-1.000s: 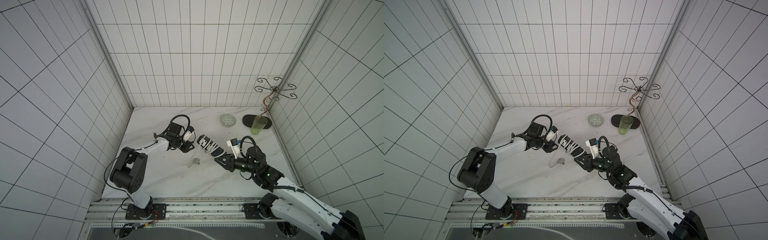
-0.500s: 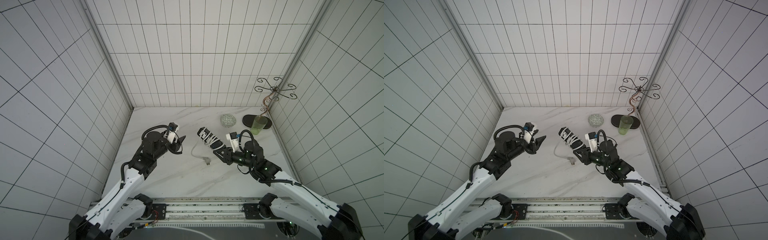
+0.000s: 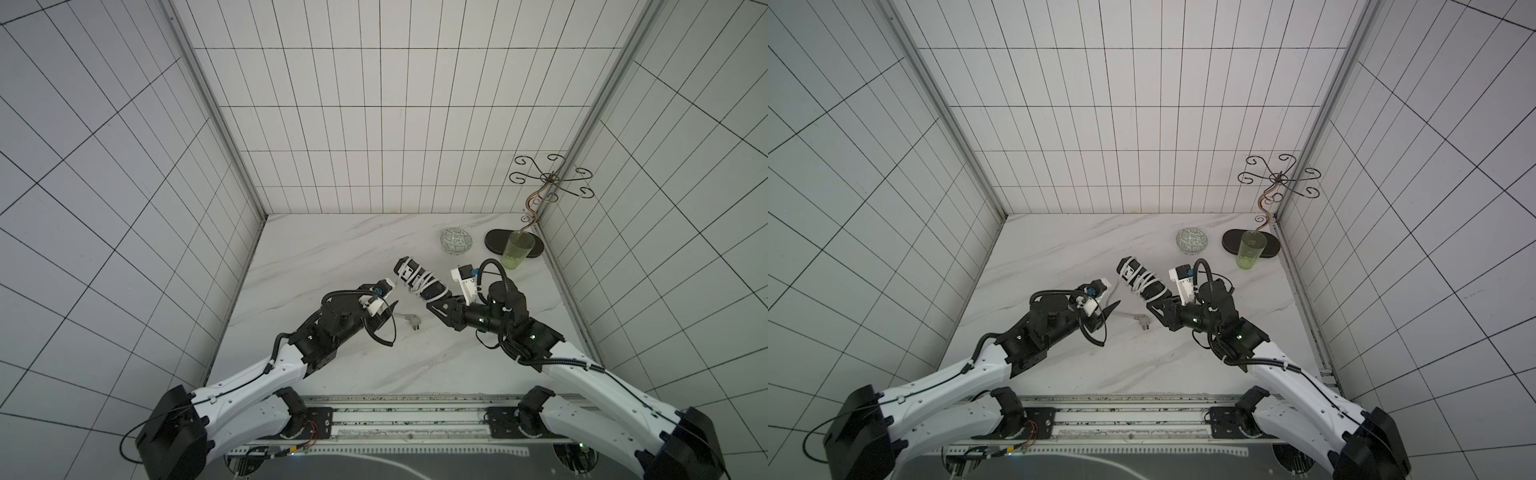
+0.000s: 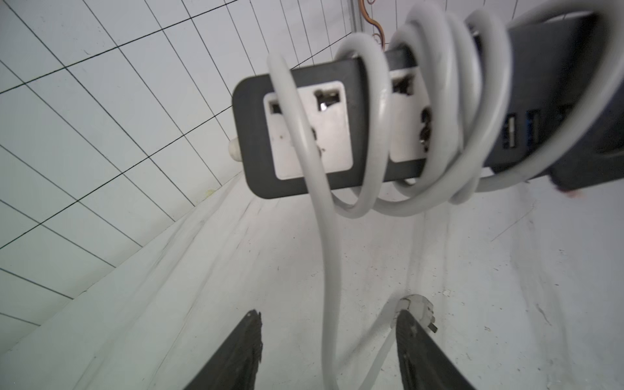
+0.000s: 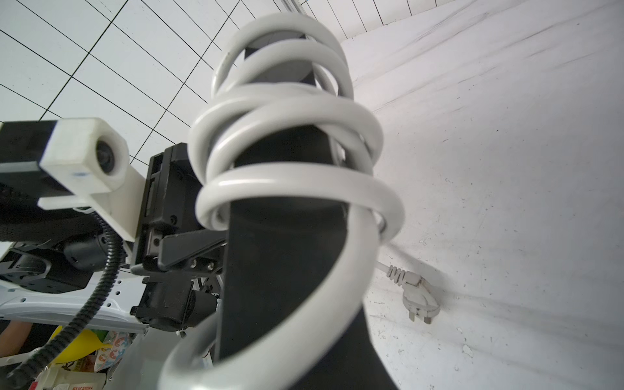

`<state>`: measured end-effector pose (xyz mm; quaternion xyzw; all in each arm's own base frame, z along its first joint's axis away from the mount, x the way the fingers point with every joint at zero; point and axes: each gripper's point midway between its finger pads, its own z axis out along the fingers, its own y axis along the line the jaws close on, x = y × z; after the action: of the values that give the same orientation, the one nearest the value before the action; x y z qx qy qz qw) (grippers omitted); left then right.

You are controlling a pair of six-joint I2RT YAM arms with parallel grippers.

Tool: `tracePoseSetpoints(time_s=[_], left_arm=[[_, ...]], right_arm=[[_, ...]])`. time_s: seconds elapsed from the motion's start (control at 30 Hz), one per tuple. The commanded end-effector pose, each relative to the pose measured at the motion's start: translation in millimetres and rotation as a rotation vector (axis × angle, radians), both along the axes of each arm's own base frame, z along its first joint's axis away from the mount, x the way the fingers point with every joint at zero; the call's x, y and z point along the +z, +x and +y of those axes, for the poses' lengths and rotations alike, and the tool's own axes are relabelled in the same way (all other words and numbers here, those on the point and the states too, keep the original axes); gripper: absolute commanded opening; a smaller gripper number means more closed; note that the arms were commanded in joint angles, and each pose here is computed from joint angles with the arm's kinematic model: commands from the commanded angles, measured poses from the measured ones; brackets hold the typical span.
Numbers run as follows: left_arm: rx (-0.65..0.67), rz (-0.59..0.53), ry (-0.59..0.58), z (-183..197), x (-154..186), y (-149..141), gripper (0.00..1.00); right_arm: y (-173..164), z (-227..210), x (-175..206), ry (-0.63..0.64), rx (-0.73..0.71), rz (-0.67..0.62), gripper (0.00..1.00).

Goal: Unwrap the cord wrapped around the power strip
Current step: Unwrap the power cord from the power strip.

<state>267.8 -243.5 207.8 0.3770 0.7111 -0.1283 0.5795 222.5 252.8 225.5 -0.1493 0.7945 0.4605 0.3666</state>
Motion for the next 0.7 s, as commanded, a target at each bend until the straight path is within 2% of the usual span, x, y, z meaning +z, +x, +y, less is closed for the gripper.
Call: tracePoseSetpoints(time_s=[0.0, 0.17, 0.37, 0.47, 0.57, 0.67], left_arm=[[0.057, -0.111, 0.013, 3, 20, 15, 0.59], [0.015, -0.084, 0.062, -7, 1, 16, 0.42], [0.009, -0.084, 0.065, -10, -5, 19, 0.28], [0.011, -0.096, 0.074, -9, -1, 19, 0.13], [0.008, -0.106, 0.067, -6, 14, 15, 0.01], [0.001, -0.145, 0.043, -1, 36, 8, 0.0]], right_arm=[[-2, 7, 92, 0.137, 0.037, -0.201, 0.0], [-3, 7, 93, 0.14, 0.04, -0.202, 0.0], [-4, 7, 93, 0.139, 0.043, -0.205, 0.0], [-1, 4, 91, 0.128, 0.024, -0.206, 0.0], [1, 2, 86, 0.109, 0.004, -0.209, 0.0], [3, 4, 75, 0.087, 0.01, -0.192, 0.0]])
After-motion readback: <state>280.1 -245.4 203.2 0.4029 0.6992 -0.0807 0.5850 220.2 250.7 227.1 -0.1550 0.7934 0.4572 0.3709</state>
